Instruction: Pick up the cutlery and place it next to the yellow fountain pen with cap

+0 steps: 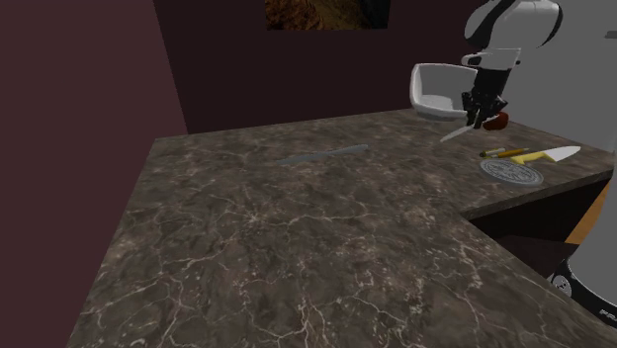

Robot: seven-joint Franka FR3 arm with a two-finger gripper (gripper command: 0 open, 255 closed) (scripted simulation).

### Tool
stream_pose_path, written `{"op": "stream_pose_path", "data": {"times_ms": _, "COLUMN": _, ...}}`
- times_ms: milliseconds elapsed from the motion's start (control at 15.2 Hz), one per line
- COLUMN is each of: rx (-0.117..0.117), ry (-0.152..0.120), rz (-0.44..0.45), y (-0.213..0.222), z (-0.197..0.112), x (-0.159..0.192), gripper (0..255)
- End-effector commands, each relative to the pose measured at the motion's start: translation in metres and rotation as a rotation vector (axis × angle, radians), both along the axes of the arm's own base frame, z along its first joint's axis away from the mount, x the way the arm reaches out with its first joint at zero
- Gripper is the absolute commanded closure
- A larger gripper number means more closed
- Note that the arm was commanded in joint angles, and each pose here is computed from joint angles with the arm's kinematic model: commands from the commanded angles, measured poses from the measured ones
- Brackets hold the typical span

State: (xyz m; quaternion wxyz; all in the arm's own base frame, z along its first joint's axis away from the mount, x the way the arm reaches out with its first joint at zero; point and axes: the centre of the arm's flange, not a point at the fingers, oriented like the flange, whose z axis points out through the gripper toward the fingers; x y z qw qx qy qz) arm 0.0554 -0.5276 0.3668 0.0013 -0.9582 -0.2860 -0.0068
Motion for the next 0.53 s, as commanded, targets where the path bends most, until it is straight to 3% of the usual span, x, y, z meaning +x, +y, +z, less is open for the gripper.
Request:
{"op": "stream_pose_path", "data": {"times_ms": 0, "rx": -0.025, "ry": 0.002, "rz": -0.001, "y": -0.0024, "z": -0.0121, "x": -0.0008, "gripper": 255}}
{"op": "stream_pose_path", "data": {"times_ms": 462, "rx": -0.025, "ry": 0.002, "rz": -0.001, "y": -0.0024, "z": -0.0165, "x": -0.0008, "gripper": 255}}
